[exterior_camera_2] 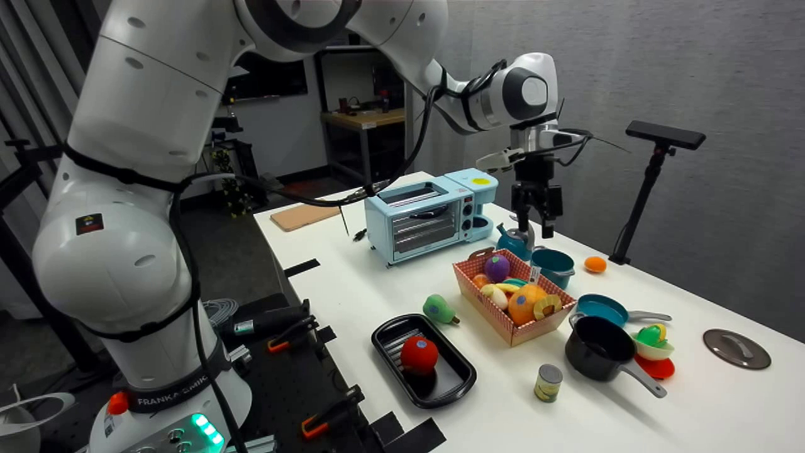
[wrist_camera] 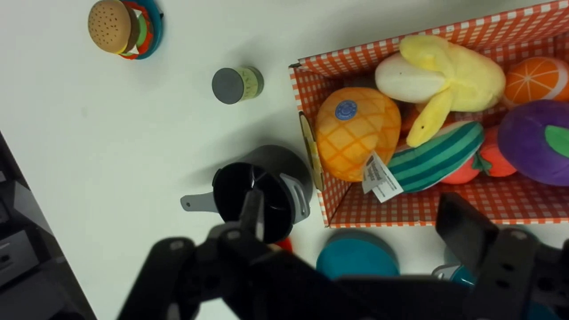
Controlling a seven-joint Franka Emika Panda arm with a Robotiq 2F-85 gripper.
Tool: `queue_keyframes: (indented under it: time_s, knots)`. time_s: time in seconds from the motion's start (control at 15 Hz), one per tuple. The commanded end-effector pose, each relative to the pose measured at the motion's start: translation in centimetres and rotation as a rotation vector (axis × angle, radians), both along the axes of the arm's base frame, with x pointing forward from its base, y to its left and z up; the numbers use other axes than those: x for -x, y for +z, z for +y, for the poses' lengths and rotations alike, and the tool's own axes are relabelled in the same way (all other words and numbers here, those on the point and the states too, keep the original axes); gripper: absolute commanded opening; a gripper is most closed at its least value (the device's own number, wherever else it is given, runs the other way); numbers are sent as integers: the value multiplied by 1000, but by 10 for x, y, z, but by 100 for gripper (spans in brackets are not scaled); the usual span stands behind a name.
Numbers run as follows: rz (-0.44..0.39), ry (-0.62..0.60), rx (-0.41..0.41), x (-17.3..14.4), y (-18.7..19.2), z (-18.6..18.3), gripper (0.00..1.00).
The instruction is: Pick up the plush vegetable from the pot and put it on the vegetable rag
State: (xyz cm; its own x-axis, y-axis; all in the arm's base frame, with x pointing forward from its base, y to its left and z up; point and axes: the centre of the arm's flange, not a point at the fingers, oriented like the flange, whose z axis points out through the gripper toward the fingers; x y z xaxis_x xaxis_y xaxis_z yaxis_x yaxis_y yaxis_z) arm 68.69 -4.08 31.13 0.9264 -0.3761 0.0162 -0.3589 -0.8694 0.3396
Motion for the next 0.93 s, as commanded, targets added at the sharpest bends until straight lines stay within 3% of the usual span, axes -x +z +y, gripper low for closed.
queue_keyframes:
  time_s: [0.0, 0.87]
  knots:
    - [15, -31, 1, -10, 4, -1, 100]
    - [5, -3, 3, -2, 0, 0, 100]
